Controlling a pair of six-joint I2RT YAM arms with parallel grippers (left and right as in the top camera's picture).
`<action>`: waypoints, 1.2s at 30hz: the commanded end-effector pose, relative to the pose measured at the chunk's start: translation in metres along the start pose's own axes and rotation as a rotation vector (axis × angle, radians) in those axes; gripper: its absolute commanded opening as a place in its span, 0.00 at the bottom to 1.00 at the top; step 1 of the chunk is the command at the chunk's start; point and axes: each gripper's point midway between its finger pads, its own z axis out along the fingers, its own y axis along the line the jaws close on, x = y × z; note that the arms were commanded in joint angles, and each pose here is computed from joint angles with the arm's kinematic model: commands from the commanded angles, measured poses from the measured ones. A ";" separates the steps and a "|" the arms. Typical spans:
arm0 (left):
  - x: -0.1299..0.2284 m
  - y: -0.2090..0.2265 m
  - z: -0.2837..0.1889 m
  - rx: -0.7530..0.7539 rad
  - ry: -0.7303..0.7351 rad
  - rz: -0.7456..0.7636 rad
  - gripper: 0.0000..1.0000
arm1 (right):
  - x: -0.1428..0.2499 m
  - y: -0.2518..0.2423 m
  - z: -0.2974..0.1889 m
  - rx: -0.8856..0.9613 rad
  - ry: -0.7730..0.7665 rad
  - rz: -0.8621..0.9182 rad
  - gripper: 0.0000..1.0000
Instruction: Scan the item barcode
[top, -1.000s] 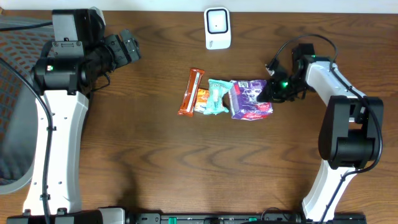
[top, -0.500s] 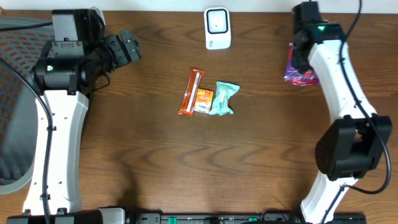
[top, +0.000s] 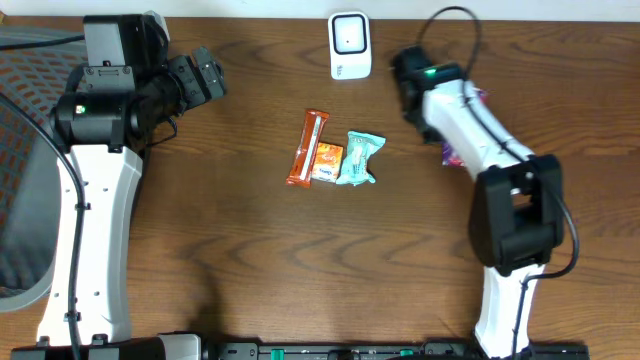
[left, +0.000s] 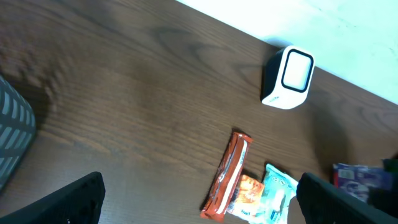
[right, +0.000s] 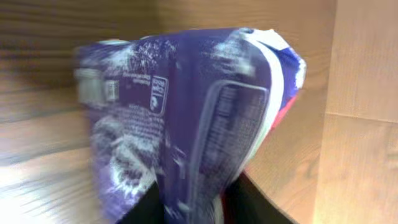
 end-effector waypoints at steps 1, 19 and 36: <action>0.001 0.003 0.002 -0.007 0.005 0.005 0.98 | 0.001 0.040 -0.015 -0.031 -0.032 -0.078 0.34; 0.001 0.003 0.002 -0.007 0.005 0.005 0.98 | -0.065 0.039 -0.121 -0.394 -0.190 -0.034 0.99; 0.001 0.003 0.002 -0.007 0.005 0.005 0.98 | -0.017 0.003 -0.021 -1.375 -0.062 0.024 0.99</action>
